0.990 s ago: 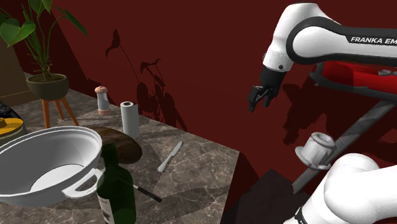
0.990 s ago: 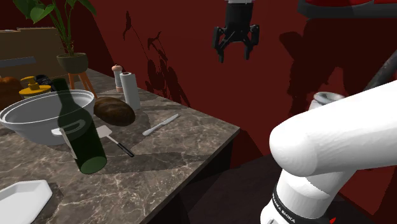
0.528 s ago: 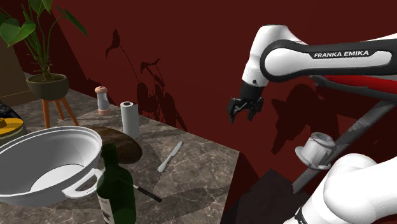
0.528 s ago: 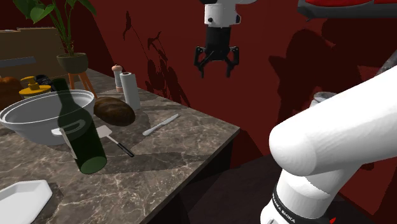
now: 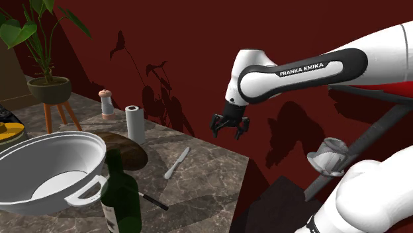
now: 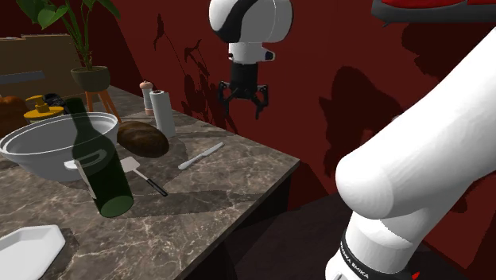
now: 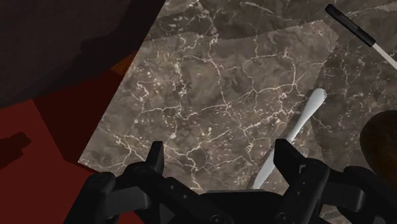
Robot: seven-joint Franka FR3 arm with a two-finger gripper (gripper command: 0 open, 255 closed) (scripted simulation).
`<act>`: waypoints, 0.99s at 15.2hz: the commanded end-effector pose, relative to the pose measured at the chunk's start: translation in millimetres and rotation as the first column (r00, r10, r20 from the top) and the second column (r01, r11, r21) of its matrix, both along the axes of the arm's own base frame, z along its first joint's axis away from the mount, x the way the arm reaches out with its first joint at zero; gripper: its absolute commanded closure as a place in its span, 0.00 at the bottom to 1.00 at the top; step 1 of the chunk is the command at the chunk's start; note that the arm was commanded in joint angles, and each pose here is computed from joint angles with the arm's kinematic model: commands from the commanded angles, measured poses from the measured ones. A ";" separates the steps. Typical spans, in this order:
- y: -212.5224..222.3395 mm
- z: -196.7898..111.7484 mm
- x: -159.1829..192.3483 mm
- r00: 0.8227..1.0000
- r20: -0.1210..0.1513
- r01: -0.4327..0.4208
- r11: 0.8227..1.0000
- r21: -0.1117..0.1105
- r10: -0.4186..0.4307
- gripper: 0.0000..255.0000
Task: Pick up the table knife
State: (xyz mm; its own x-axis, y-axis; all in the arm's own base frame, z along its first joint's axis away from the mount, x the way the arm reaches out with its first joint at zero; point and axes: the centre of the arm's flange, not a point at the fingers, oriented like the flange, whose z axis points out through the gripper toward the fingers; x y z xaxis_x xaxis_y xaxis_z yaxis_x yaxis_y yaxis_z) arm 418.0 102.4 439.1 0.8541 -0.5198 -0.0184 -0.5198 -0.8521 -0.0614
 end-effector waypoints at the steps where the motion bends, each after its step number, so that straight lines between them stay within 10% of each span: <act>1: 12.3 -15.3 13.8 0.998 -0.009 0.065 0.998 0.019 -0.065 0.00; 8: 45.7 -76.0 70.9 0.961 -0.049 0.275 0.958 0.075 -0.272 0.00; 15: 70.3 -136.6 132.3 0.880 -0.100 0.473 0.872 0.122 -0.464 0.00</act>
